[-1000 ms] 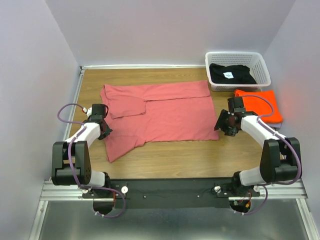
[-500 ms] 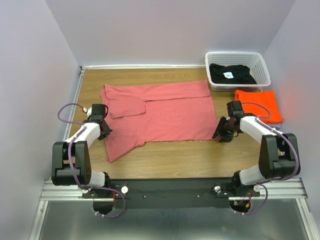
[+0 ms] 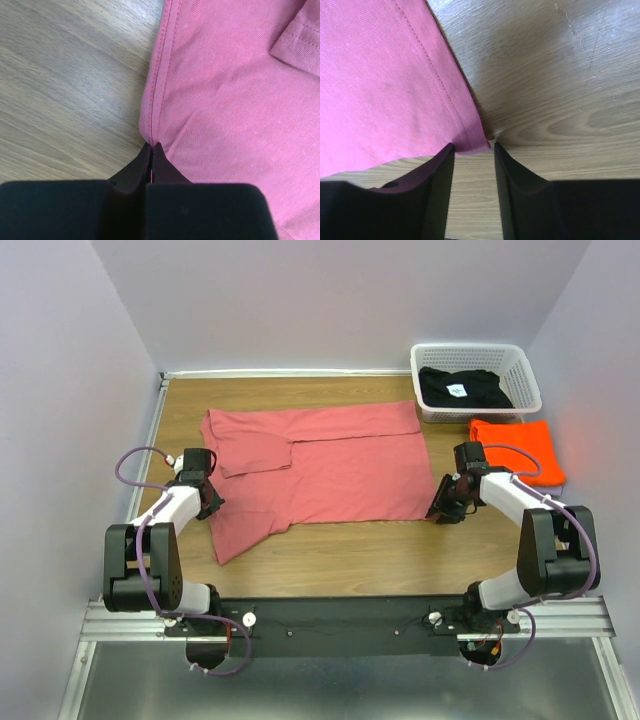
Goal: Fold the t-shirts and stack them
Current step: Fold the tshirt
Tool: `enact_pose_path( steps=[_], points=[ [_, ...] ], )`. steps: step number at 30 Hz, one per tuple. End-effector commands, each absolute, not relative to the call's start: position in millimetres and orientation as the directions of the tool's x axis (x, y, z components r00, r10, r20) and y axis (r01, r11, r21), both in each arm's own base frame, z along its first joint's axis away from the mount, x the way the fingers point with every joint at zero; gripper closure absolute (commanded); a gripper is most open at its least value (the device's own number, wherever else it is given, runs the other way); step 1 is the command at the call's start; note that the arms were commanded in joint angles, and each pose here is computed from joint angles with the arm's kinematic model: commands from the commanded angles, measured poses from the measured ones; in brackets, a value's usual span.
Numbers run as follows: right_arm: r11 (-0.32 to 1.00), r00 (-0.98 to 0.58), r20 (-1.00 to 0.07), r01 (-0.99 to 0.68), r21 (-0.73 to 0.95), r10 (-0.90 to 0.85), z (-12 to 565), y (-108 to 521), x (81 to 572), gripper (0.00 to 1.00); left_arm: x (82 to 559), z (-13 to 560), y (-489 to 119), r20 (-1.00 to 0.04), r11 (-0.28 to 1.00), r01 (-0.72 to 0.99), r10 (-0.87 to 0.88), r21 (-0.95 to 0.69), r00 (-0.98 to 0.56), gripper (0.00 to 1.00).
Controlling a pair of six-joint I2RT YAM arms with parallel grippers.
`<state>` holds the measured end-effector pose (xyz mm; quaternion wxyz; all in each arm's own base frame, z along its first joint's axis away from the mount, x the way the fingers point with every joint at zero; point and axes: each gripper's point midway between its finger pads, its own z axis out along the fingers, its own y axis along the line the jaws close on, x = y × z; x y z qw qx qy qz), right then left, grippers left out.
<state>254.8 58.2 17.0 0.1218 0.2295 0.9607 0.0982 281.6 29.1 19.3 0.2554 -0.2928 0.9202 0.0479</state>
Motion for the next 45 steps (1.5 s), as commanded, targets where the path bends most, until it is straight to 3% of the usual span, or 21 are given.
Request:
enact_pose_path(
  steps=[1, 7, 12, 30, 45],
  points=[
    [0.876, -0.862, -0.182, 0.436, 0.207, 0.472, 3, 52, 251, 0.58, 277, 20, 27, -0.491, 0.829, -0.555, -0.514, -0.071, -0.704, 1.00],
    [0.878, -0.859, -0.199, 0.437, 0.195, 0.472, 3, 48, 250, 0.75, 277, 25, 29, -0.501, 0.823, -0.563, -0.518, -0.070, -0.694, 1.00],
    [0.881, -0.861, -0.206, 0.427, 0.203, 0.465, 7, 49, 250, 1.00, 276, 32, 28, -0.503, 0.818, -0.569, -0.525, -0.077, -0.686, 1.00],
    [0.904, -0.846, -0.335, 0.340, 0.261, 0.415, 76, 44, 314, 1.00, 316, 91, 42, -0.585, 0.810, -0.573, -0.527, -0.125, -0.617, 1.00],
    [0.917, -0.856, -0.360, 0.275, 0.289, 0.370, 89, 49, 377, 1.00, 364, 92, 42, -0.579, 0.821, -0.553, -0.523, -0.144, -0.626, 1.00]
  ],
)
